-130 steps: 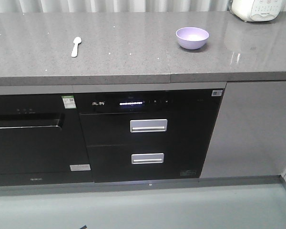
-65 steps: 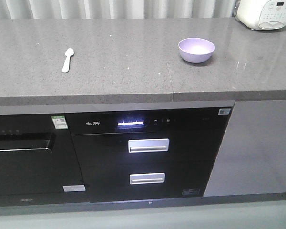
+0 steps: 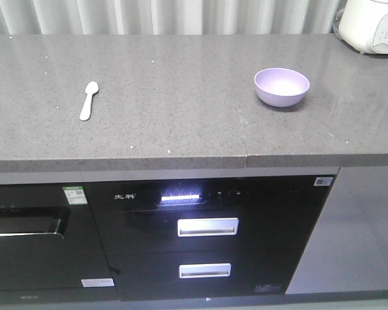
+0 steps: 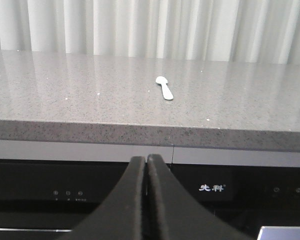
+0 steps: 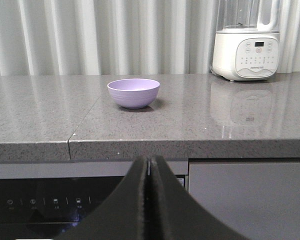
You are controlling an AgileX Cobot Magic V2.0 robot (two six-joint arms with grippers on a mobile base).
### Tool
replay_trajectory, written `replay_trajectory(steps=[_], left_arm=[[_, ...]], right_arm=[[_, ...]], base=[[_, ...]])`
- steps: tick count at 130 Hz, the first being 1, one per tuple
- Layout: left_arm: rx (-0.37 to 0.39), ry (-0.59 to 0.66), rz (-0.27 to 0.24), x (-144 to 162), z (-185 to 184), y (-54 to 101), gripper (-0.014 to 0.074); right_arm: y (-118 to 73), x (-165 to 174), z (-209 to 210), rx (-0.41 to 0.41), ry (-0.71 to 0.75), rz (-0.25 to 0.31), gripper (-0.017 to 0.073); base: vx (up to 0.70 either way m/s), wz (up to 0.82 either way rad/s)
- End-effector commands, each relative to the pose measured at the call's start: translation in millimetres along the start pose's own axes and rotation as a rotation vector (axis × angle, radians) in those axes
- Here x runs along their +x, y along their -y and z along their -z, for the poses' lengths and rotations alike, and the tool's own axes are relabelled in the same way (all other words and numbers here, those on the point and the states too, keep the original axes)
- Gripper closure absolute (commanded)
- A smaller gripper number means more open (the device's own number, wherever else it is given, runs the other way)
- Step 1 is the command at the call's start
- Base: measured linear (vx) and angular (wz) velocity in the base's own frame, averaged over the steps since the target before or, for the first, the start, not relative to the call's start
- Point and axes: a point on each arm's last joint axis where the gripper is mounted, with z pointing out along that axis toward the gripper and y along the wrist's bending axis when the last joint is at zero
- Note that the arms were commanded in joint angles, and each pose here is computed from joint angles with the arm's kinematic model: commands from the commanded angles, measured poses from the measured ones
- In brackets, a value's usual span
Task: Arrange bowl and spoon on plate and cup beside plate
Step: 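Approach the counter edge, aligning with the spoon and bowl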
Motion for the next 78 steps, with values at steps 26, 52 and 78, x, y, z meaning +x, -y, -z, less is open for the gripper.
replay_trajectory(steps=[26, 52, 78], left_arm=[[0.014, 0.073, 0.017, -3.6, 0.8, 1.0, 0.0600], [0.014, 0.073, 0.017, -3.6, 0.8, 1.0, 0.0600], [0.014, 0.073, 0.017, -3.6, 0.8, 1.0, 0.0600]], right_arm=[[-0.3, -4.4, 0.2, -0.003, 0.068, 0.008, 0.0561], [-0.3, -4.4, 0.2, -0.003, 0.068, 0.008, 0.0561], [-0.3, -4.4, 0.2, -0.003, 0.068, 0.008, 0.0561]], base=[[0.20, 0.02], [0.21, 0.02], [0.21, 0.00]])
